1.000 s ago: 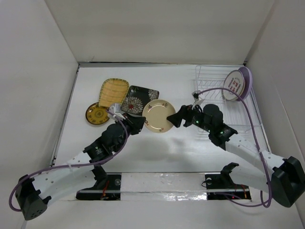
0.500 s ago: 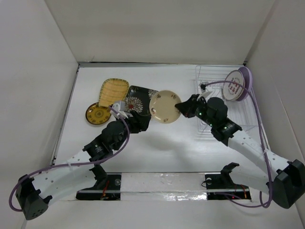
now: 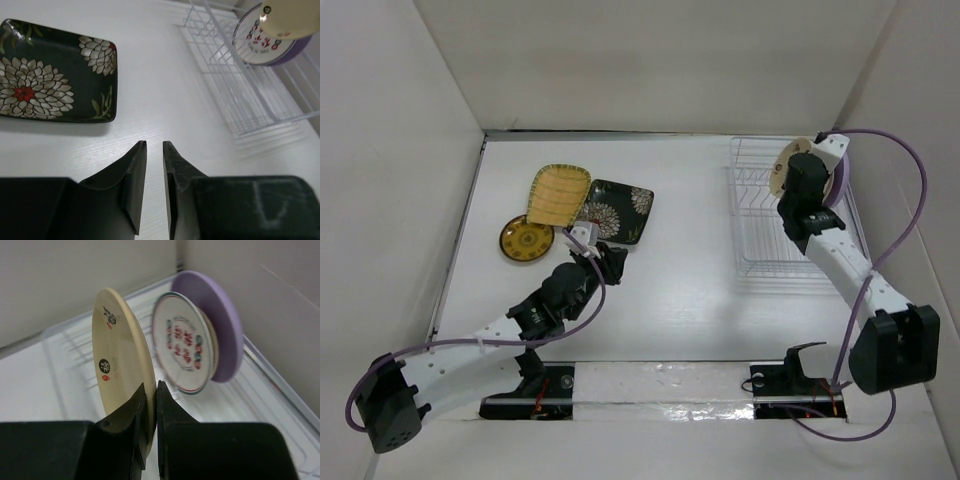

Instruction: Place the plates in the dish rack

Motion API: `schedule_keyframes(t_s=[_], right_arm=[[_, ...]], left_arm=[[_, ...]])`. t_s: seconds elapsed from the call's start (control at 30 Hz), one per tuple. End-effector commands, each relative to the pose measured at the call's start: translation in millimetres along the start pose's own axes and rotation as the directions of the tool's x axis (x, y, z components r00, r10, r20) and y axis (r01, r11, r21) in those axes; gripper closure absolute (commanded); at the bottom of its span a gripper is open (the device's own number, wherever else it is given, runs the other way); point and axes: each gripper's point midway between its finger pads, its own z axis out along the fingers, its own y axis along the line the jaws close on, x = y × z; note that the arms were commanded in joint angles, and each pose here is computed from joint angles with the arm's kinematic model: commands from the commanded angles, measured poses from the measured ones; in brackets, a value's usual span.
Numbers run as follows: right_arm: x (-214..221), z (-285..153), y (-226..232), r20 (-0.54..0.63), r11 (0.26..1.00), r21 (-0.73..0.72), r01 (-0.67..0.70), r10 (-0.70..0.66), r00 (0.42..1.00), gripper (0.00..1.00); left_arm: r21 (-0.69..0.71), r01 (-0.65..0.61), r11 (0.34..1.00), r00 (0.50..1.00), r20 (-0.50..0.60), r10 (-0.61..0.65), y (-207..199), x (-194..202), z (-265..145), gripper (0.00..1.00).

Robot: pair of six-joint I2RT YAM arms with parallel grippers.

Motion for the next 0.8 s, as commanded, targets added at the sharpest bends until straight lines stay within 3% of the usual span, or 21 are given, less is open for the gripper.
schedule_keyframes(t_s=[0.0,0.2,0.43,0.77], right_arm=[[-28,28,-26,0.114,0.989,0.141,-0.048,0.032,0.993,1.0],[-31,73,-16,0.128,0.989,0.138,0.047,-0.065,0.99,1.0],[-40,86,-31,0.106,0.947,0.215,0.238,-0.265,0.958,1.0],[10,103,-20,0.016,0.901,0.098,0.422,-0.425,0.905,1.0]], left_arm=[[0.061,-0.052,0.997,0.999,0.016,0.051,-9,2,5,0.84],[0.066,-0.035,0.997,0.999,0.006,0.035,-7,8,0,0.85],[0.068,-0.017,0.998,0.999,0.038,0.014,-5,0,-7,0.84],[0.044,-0.018,0.999,1.0,0.024,0.017,-2,4,-3,0.85]])
